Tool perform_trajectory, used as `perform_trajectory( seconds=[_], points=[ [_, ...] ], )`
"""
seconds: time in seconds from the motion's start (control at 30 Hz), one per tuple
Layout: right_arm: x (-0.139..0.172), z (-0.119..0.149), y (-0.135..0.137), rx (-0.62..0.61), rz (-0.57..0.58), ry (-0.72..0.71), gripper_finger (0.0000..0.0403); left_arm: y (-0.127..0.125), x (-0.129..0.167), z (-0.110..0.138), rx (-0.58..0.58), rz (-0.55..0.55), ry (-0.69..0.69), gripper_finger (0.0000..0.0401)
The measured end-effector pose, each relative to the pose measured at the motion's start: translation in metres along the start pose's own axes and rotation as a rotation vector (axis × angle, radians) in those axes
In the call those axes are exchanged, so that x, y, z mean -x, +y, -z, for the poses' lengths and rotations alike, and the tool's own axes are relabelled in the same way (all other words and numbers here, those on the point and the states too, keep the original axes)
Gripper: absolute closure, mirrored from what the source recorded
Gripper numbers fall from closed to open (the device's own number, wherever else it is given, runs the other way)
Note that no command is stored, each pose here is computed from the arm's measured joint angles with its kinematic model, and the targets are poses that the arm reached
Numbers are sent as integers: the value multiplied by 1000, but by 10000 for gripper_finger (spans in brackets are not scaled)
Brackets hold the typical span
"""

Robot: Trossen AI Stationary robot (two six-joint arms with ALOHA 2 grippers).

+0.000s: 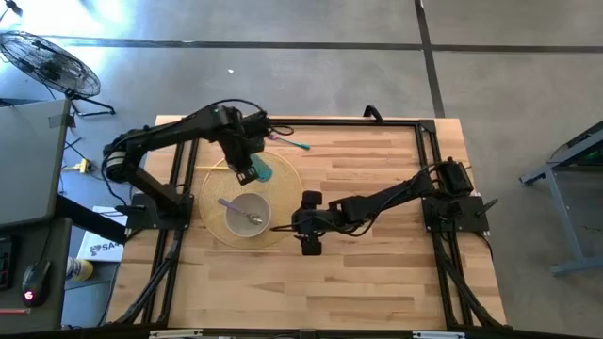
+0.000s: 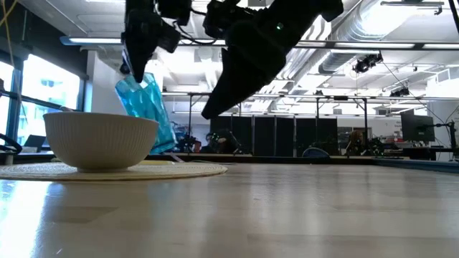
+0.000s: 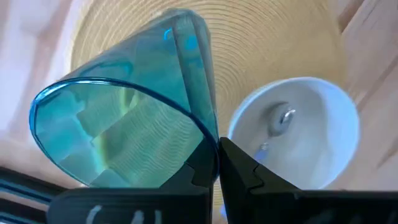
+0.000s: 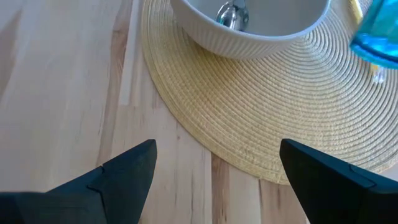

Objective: Pick & Place Utensil
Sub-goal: Adjust the blue cup on the brown mat

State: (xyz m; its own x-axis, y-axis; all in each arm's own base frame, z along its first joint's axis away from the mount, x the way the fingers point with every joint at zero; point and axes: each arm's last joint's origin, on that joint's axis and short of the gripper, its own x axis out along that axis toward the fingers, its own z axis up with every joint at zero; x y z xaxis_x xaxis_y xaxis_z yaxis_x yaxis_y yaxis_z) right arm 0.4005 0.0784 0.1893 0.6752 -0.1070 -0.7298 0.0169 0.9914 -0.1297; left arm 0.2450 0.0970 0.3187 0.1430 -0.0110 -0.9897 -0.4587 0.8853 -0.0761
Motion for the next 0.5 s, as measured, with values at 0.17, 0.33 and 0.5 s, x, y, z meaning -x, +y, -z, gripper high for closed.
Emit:
perform_trajectory(
  seconds=[0.17,0.33,0.5],
  points=[
    [0,0,1,-4,-1,3,68,-10,-9,-5,-150,-70,32,396],
    [0,0,0,-4,3,1,68,-22,-16,-6,-265,-104,52,395],
    [0,0,0,-5,3,-4,68,-32,-18,-6,-312,-143,52,375]
  ],
)
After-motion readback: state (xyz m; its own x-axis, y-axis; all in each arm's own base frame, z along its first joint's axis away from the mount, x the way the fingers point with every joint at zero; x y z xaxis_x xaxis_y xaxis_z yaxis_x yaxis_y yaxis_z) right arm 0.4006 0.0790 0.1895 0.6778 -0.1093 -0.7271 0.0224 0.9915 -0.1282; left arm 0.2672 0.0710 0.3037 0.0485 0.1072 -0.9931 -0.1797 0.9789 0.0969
